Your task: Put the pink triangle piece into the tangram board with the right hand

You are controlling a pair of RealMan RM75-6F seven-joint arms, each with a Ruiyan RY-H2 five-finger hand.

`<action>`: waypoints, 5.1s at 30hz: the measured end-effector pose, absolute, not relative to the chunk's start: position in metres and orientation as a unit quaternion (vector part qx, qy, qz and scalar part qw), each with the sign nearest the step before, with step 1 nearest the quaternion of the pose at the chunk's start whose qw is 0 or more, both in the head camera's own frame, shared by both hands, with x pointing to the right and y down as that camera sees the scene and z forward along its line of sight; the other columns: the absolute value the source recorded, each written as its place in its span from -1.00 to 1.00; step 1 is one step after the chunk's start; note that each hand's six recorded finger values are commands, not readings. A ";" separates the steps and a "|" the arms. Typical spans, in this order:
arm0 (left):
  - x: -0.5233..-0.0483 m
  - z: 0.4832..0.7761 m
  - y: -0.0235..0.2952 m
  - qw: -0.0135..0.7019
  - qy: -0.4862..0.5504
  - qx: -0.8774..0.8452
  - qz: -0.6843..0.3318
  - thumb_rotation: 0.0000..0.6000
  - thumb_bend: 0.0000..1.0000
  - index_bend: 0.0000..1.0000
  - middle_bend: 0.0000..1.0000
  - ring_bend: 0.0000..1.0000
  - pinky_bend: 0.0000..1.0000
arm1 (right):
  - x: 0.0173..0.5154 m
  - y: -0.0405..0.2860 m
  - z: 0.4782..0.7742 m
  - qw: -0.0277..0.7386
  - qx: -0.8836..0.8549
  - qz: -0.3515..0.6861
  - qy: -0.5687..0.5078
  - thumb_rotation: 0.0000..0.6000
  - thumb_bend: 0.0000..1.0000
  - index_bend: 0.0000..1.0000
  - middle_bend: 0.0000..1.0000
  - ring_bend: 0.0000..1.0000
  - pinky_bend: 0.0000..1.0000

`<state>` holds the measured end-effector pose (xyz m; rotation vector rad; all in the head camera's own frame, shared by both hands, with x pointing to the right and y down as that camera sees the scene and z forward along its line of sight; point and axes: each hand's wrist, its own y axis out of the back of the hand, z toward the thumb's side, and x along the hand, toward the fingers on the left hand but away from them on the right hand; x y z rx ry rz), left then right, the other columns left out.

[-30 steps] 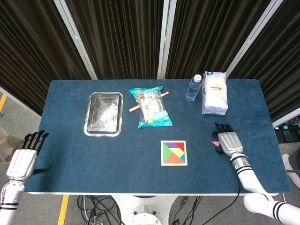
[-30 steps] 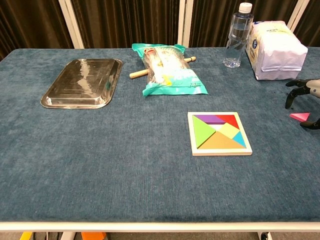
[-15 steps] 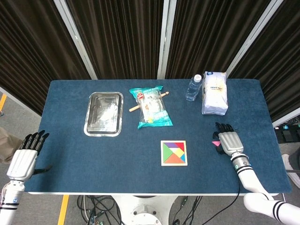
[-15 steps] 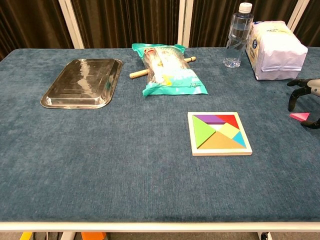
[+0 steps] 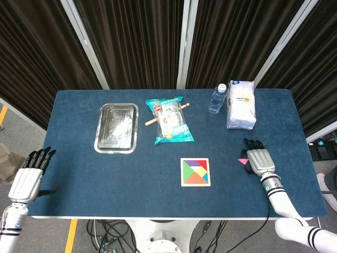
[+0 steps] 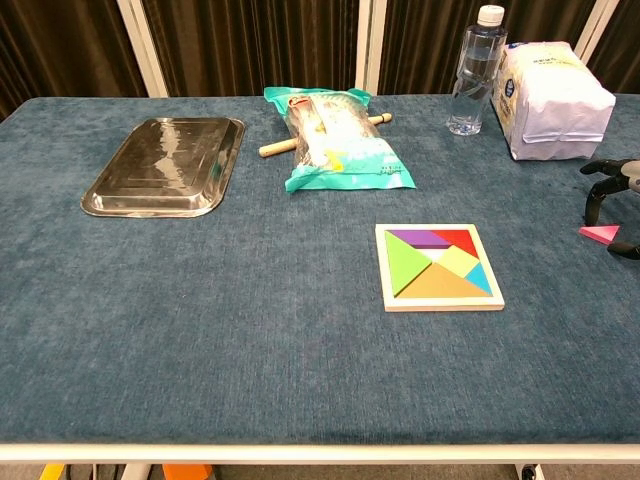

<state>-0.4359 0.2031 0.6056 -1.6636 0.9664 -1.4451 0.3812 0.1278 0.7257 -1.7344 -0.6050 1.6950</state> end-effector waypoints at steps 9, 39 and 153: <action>-0.437 0.605 0.204 0.359 0.376 -0.645 -0.561 1.00 -1.00 -1.00 -1.00 -1.00 -1.00 | 0.382 0.128 0.726 0.317 -0.656 0.645 -0.229 1.00 -0.49 -0.09 -1.00 -1.00 -1.00; -0.445 0.602 0.201 0.355 0.388 -0.644 -0.556 1.00 -1.00 -1.00 -1.00 -1.00 -1.00 | 0.304 0.121 0.688 0.330 -0.711 0.571 -0.246 1.00 -0.40 0.03 -1.00 -1.00 -1.00; -0.478 0.600 0.211 0.323 0.415 -0.647 -0.552 1.00 -1.00 -1.00 -1.00 -1.00 -1.00 | 0.168 0.156 0.715 0.292 -0.656 0.655 -0.237 1.00 -0.38 0.06 -1.00 -1.00 -1.00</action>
